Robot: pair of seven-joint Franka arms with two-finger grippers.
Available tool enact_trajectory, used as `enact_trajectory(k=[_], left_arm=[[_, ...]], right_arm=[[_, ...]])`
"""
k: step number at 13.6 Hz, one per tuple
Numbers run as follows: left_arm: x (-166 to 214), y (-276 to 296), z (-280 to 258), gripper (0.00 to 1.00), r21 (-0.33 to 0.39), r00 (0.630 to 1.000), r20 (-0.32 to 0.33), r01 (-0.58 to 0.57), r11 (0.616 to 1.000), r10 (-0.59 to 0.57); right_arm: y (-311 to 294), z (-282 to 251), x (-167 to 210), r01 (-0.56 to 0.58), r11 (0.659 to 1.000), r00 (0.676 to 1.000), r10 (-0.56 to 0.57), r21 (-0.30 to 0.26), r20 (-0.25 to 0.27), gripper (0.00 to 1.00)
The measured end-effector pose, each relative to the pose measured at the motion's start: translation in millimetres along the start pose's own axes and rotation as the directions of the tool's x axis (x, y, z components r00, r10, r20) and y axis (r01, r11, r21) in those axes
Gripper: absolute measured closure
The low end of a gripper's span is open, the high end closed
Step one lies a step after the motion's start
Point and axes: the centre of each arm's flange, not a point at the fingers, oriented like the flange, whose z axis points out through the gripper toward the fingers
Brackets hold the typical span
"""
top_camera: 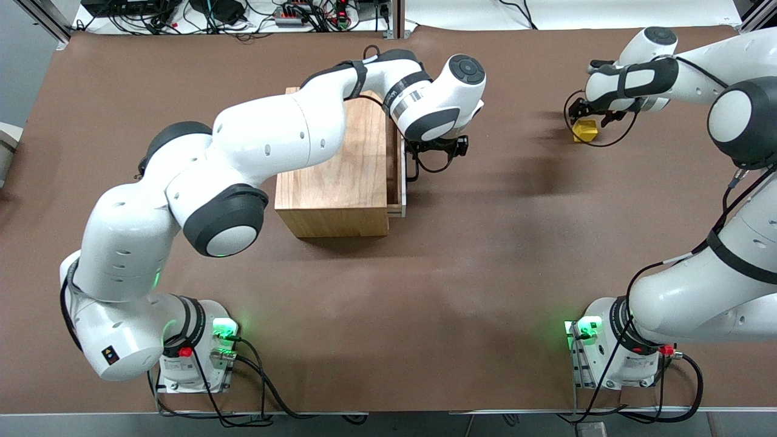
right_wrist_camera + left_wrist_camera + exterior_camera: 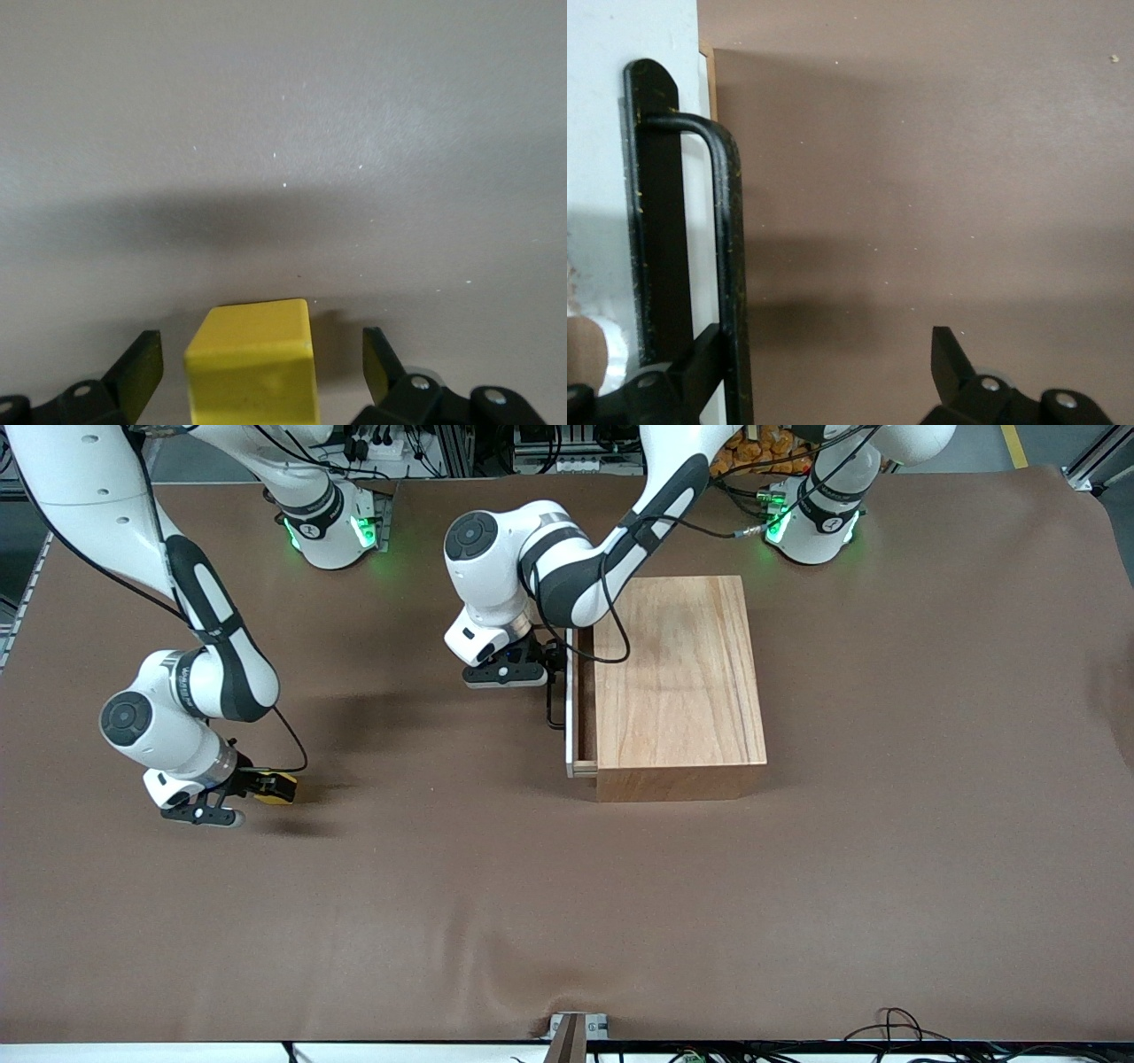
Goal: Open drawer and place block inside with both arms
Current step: 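Pull the drawer open with the left gripper while the right gripper grasps the cube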
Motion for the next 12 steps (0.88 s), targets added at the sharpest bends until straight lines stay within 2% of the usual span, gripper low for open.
enact_trajectory(k=[3,4,7,9,12], left_arm=[[-3,6,-3,0.00,-0.028,1.000,-0.013,-0.006,1.000,0.006],[-5,7,-4,0.00,-0.033,1.000,-0.015,-0.009,0.999,0.008],[-11,16,-5,0.00,-0.062,0.999,-0.030,-0.017,0.998,0.016],[-13,20,-6,0.00,-0.080,0.999,-0.040,-0.018,0.997,0.015],[-14,23,-6,0.00,-0.103,0.999,-0.051,-0.022,0.994,0.016]], right_arm=[[0,10,-5,0.000,1.000,1.000,0.000,-0.001,0.012,0.00],[0,11,-5,0.000,1.000,1.000,0.000,-0.001,0.014,0.07],[0,8,-5,0.002,1.000,1.000,-0.002,-0.001,0.010,0.42],[2,-13,-3,0.031,1.000,0.999,-0.031,-0.001,0.031,0.44],[14,-91,1,0.079,0.997,0.995,-0.079,0.004,0.052,0.44]])
